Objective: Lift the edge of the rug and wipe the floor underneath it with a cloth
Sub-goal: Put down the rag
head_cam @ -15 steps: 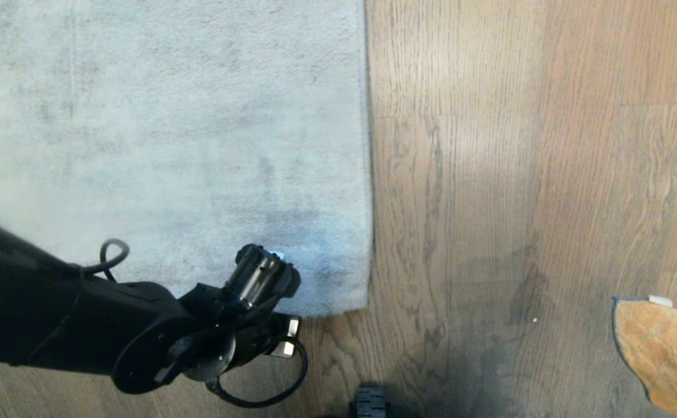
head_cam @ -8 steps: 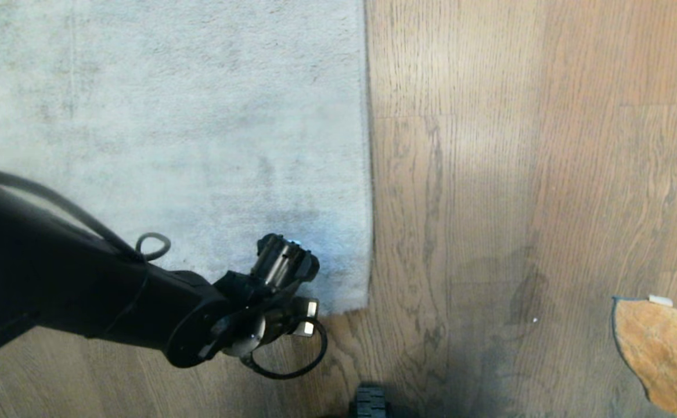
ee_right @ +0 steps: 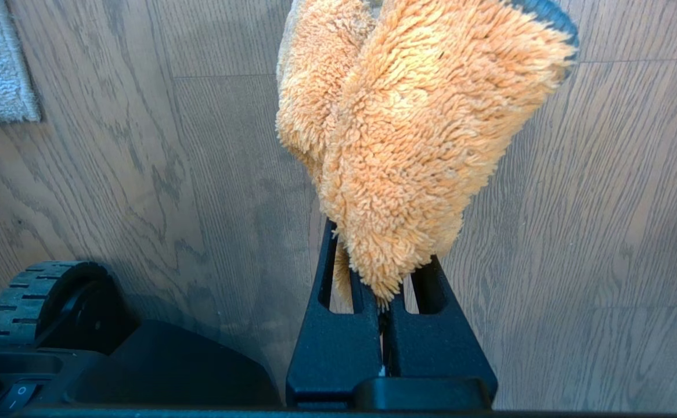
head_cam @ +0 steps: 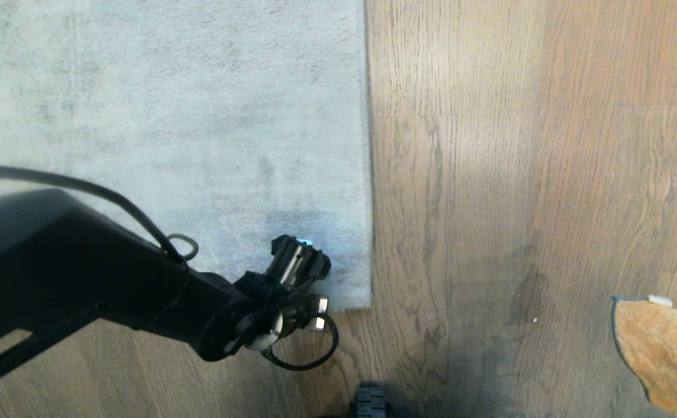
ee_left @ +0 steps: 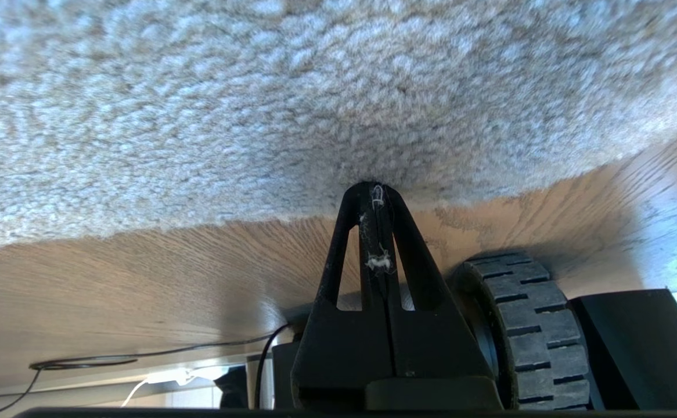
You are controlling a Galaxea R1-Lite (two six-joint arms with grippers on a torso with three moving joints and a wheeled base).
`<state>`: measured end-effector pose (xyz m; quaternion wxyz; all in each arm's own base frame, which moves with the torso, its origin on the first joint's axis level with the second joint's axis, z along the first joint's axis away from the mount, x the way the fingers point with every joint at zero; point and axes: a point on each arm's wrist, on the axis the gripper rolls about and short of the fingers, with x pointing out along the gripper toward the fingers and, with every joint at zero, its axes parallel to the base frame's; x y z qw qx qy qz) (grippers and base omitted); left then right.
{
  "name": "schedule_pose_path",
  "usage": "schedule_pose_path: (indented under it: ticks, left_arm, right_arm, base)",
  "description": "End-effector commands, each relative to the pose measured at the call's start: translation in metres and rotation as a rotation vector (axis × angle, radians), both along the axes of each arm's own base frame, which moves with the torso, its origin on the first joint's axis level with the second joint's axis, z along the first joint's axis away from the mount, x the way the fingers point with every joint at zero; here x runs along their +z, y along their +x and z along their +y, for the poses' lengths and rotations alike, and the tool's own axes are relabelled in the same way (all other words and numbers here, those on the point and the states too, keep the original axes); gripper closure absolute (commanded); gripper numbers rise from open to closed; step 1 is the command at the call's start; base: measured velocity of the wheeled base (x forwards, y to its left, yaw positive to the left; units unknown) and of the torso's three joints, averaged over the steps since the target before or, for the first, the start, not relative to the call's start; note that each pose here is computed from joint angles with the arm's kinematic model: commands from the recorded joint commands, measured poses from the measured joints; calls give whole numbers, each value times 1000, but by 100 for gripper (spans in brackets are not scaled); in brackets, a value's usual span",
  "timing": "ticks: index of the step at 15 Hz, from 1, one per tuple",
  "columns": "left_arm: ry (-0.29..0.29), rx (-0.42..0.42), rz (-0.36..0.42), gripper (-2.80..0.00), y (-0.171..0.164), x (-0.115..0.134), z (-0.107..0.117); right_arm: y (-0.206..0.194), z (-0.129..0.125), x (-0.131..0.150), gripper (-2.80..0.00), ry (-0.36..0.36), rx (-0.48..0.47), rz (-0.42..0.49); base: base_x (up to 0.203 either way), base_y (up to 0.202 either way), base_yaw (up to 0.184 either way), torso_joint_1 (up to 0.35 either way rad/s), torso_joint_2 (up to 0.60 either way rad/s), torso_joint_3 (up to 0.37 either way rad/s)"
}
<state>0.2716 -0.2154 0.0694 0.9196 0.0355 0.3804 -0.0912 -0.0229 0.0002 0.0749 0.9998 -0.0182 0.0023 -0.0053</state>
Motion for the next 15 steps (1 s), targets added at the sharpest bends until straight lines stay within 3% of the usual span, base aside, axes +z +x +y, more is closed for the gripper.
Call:
schedule_pose_path:
  ticks: [1, 5, 9, 12, 15]
  left_arm:
    - [-7, 1, -10, 0, 0, 1, -1]
    - [-47, -18, -63, 0, -11, 25, -1]
    - [-80, -67, -178, 0, -30, 72, 14]
    - [-117, -84, -258, 0, -56, 103, 38]
    - [-144, -90, -316, 0, -96, 118, 74]
  right_arm:
    - [0, 0, 0, 0, 0, 0, 2]
    - [0, 0, 0, 0, 0, 0, 2]
    - [0, 0, 0, 0, 0, 0, 2]
    - [0, 0, 0, 0, 0, 0, 2]
    - [0, 0, 0, 0, 0, 0, 2]
  base:
    - [0, 0, 0, 0, 0, 0]
    - [0, 0, 0, 0, 0, 0]
    - [0, 0, 0, 0, 0, 0]
    - [0, 0, 0, 0, 0, 0]
    - [0, 0, 0, 0, 0, 0]
